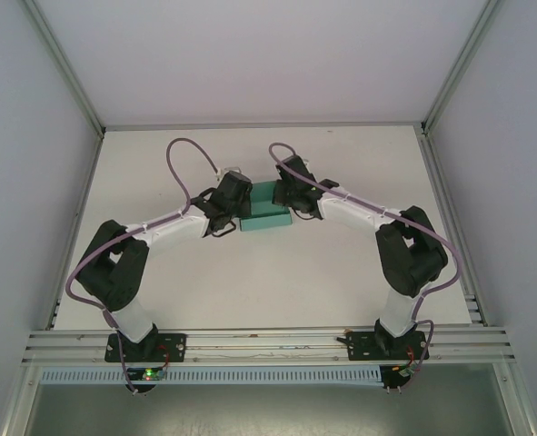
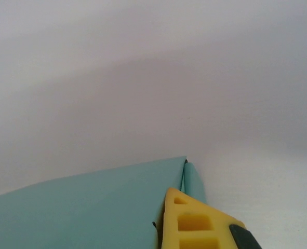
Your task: Assemble paper box
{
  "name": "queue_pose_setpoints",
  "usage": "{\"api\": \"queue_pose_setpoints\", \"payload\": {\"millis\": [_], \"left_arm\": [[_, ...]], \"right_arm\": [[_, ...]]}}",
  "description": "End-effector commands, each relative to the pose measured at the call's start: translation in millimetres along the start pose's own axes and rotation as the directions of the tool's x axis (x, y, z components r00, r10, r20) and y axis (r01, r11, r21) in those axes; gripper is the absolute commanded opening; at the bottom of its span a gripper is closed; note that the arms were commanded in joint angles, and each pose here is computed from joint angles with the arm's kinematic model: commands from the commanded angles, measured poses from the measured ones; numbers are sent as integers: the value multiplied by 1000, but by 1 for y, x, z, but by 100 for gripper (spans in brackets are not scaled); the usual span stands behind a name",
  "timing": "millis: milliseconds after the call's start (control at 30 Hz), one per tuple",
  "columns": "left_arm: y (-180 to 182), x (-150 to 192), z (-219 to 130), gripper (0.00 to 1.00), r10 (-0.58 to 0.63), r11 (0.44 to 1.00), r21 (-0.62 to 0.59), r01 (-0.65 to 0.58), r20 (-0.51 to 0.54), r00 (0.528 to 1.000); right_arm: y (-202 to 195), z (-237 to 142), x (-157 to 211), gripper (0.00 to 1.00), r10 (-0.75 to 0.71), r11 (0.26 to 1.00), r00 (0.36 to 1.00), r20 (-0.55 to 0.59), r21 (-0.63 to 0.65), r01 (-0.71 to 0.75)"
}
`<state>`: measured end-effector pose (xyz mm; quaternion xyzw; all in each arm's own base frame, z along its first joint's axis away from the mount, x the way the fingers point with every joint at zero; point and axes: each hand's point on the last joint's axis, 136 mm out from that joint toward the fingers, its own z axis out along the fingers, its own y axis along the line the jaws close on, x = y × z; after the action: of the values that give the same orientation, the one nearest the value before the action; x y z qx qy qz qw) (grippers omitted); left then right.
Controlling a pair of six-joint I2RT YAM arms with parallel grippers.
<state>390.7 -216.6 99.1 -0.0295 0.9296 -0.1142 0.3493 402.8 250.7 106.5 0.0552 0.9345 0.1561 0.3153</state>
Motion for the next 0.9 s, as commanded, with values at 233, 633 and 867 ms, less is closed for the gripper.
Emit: {"api": "queue_pose_setpoints", "payload": {"millis": [233, 633, 867], "left_arm": [[5, 77, -12, 9, 78, 995, 69, -68, -153, 985], [-9, 60, -70, 81, 44, 984, 177, -21, -127, 991], [8, 45, -110, 100, -88, 985, 146, 96, -59, 994]], "right_arm": [[12, -39, 19, 4, -140, 982, 969, 204, -96, 162], [-13, -43, 53, 5, -243, 969, 939, 246, 10, 248], [-15, -33, 77, 5, -259, 964, 939, 226, 1, 266]]}}
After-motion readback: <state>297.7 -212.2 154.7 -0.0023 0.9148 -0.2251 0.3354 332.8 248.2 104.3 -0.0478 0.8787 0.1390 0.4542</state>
